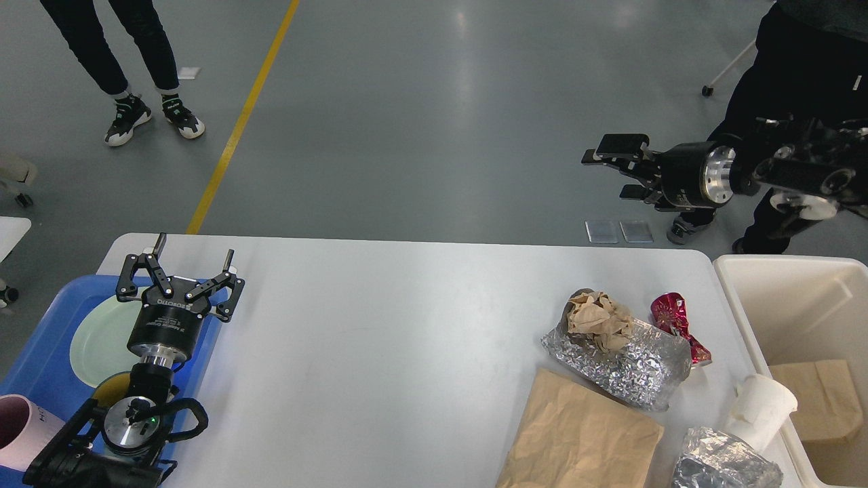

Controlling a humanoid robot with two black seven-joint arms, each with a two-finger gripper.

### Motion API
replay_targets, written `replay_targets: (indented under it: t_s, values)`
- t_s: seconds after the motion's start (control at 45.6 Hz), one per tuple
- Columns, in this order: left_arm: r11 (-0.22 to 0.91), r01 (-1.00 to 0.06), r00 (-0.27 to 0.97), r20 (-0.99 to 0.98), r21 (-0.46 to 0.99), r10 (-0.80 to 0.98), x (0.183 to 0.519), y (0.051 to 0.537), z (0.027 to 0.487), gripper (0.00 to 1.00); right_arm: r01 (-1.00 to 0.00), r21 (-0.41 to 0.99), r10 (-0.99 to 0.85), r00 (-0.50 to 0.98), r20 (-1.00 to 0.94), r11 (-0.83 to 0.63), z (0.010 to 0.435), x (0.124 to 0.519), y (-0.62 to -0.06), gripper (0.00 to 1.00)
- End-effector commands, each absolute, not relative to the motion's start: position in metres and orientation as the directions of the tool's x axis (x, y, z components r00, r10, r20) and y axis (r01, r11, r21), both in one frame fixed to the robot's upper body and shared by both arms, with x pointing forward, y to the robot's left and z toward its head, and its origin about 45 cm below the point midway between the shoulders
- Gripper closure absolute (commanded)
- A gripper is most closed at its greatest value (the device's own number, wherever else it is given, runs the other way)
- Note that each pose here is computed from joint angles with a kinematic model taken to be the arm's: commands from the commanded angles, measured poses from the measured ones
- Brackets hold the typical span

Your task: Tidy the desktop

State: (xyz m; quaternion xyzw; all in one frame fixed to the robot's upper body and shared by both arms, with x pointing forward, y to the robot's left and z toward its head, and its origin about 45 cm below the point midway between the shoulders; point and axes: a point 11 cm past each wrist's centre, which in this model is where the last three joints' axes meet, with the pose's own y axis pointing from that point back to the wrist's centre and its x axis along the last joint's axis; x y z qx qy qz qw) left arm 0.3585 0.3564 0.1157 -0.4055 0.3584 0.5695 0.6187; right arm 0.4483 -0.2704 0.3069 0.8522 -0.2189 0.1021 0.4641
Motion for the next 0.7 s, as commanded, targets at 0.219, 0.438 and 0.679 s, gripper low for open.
replay_targets:
  t_s: [0.219,0.438,0.679]
  values:
    - [0.022,-0.995,0.094,-0.905,-0.093,0.414,0.358,0.356,0.116,0.03,-0.206,0.969,-0.008,0.978,0.207,-0.137,0.371,0.409,-0.24,0.0]
    - [0.022,-0.995,0.094,-0.905,-0.093,0.414,0.358,0.356,0.116,0.03,-0.109,0.993,0.068,0.992,0.106,0.04,0.421,0.351,-0.226,0.0]
    - [0.022,-0.995,0.094,-0.905,-0.093,0.414,0.358,0.356,0.116,0.03,-0.088,0.996,0.078,0.993,0.089,-0.014,0.435,0.31,-0.203,0.0]
